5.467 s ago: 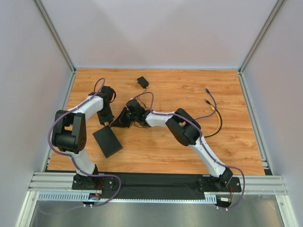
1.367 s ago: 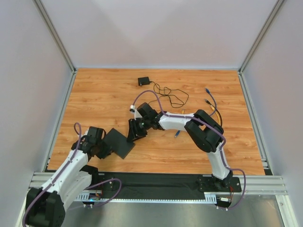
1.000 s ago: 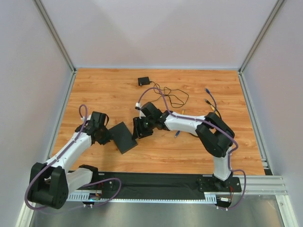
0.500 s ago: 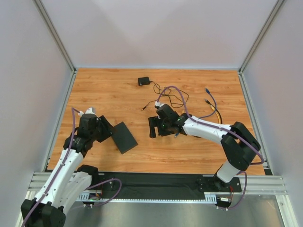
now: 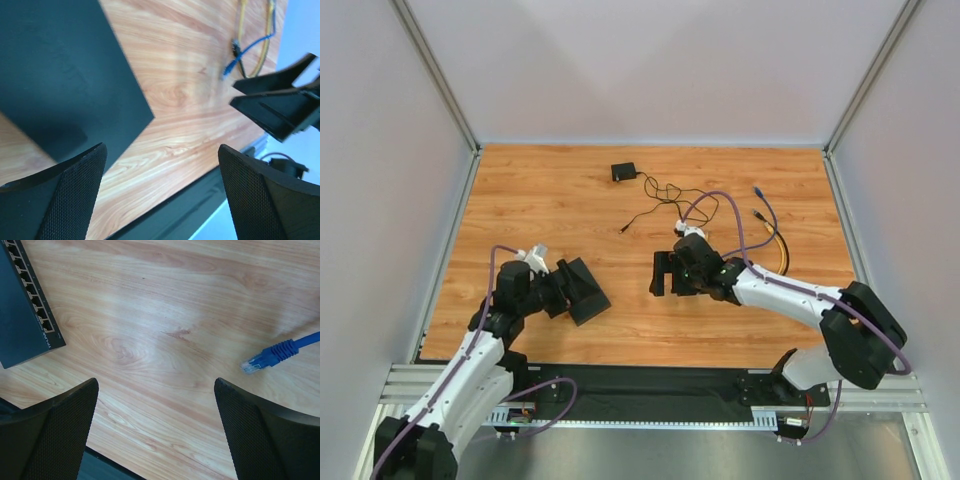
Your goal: Pull the plug from the switch port
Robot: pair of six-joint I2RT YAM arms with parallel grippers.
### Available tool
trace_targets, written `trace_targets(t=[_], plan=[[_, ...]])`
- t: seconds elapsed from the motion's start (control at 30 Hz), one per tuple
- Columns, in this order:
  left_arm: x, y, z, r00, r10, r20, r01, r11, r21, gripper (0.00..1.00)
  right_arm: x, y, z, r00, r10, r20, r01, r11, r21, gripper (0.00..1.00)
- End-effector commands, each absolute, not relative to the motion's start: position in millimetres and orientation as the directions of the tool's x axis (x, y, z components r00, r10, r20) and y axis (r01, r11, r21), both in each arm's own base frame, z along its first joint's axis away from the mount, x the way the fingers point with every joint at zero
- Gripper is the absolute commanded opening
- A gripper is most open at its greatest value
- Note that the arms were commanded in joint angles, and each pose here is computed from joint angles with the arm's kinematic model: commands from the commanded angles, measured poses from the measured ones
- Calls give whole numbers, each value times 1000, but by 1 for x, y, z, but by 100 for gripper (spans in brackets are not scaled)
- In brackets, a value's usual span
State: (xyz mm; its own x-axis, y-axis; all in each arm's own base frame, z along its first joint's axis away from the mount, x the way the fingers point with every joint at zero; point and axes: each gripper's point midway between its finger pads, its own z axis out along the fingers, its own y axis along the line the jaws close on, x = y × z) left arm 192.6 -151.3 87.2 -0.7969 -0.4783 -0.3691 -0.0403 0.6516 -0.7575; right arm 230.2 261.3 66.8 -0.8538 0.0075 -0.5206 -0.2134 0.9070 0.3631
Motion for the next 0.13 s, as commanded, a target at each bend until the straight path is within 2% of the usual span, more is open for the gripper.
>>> trace_targets(t=[0.0,0.1], plan=[[199,-173,125,-787,-445,-427,128,560,-819,100,237,273,70,-843,75,-533,-202,874,442,100],[196,-180,135,-787,-424,-449,191,524,-830,100,227,287,68,-877,117,-466,-210,779,591,100]])
